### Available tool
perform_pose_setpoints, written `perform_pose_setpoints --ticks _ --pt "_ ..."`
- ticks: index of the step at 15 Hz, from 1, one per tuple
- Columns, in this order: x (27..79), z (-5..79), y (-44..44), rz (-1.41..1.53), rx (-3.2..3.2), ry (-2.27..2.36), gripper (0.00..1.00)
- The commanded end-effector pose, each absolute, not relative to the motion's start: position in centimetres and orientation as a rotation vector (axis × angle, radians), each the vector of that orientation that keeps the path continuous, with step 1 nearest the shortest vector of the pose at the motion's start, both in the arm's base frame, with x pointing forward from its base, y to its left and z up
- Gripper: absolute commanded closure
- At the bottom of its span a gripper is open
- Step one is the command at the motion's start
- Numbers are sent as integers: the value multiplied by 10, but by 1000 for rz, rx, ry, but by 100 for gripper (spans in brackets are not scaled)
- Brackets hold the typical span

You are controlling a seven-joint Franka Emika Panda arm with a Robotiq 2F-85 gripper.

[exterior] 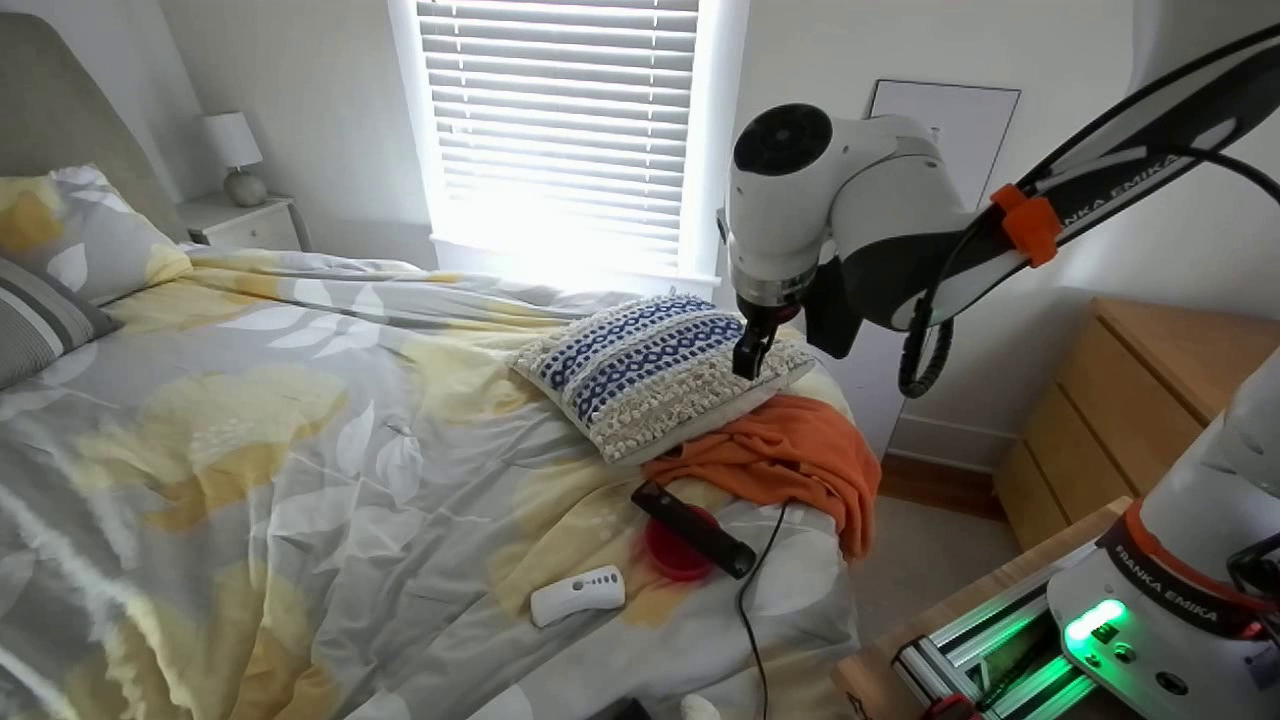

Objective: Slide the throw pillow to the left side of the bed

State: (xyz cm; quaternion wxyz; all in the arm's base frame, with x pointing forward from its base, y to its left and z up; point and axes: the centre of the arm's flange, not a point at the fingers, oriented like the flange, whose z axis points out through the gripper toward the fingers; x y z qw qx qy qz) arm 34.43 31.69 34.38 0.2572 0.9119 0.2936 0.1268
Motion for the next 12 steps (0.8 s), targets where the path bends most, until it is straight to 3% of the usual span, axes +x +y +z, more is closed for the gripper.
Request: perform_pose_setpoints --ticks 1,12 --pt "347 320 358 313 2442 926 0" --pt "390 237 440 301 2293 1011 0"
